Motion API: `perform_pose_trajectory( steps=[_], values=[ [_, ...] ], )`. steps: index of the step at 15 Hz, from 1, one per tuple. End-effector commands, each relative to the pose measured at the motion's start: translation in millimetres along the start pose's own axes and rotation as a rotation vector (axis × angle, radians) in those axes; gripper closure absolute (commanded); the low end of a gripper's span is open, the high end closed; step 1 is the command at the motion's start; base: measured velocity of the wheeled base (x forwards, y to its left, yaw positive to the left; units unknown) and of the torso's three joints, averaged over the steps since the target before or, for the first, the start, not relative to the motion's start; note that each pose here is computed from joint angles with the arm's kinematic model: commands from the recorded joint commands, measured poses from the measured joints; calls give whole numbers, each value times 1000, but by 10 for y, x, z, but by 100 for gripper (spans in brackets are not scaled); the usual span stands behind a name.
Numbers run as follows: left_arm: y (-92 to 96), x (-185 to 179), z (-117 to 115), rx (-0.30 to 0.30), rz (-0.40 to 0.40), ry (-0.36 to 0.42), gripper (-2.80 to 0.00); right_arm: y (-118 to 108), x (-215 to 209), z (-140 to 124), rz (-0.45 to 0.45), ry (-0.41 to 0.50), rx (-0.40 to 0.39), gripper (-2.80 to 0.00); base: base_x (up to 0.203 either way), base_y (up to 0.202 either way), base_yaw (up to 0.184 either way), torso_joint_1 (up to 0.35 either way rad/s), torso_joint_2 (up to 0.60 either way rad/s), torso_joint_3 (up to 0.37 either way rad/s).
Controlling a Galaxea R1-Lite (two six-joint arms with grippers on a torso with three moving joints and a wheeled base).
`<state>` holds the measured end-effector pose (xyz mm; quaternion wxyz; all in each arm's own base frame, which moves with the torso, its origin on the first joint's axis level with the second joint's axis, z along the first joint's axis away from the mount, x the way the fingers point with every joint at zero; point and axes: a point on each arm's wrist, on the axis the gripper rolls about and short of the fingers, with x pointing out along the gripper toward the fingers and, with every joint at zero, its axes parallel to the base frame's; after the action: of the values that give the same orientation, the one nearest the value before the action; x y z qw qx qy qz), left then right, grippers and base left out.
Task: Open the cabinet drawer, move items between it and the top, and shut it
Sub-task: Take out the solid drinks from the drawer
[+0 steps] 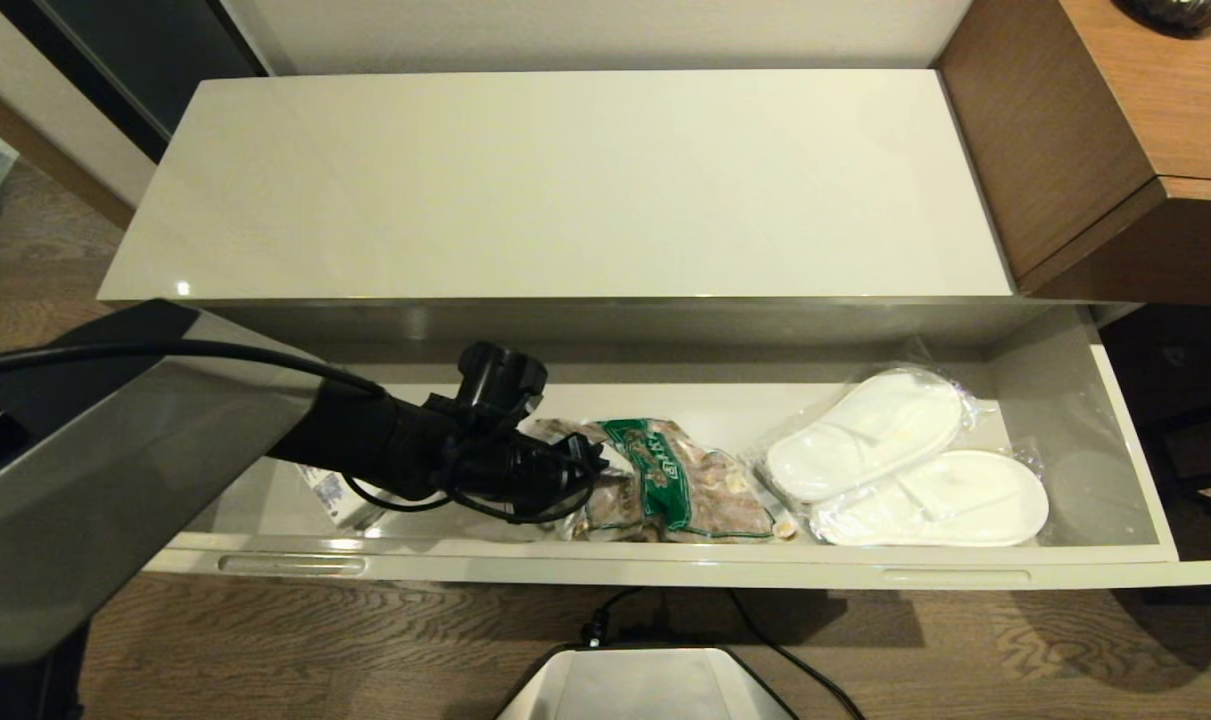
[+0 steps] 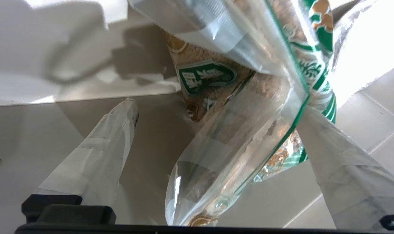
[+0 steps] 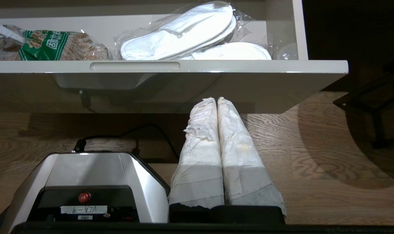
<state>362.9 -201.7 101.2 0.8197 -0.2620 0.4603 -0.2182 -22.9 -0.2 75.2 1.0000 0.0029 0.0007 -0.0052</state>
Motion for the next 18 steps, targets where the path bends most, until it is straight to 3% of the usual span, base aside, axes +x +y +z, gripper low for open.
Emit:
perform_pose_trajectory(
  steps=[1, 5, 18],
  values=[
    [-8, 15, -3, -3, -2, 0, -280, 0, -7, -12, 0, -9, 0, 0, 0, 0, 0, 0, 0, 0],
    [-84, 65, -48, 45, 25, -21, -280, 0, -7, -12, 0, -9, 0, 0, 0, 0, 0, 0, 0, 0],
    [-133, 10, -9, 54, 31, -51, -280, 0, -7, -12, 0, -9, 0, 0, 0, 0, 0, 0, 0, 0]
  ],
)
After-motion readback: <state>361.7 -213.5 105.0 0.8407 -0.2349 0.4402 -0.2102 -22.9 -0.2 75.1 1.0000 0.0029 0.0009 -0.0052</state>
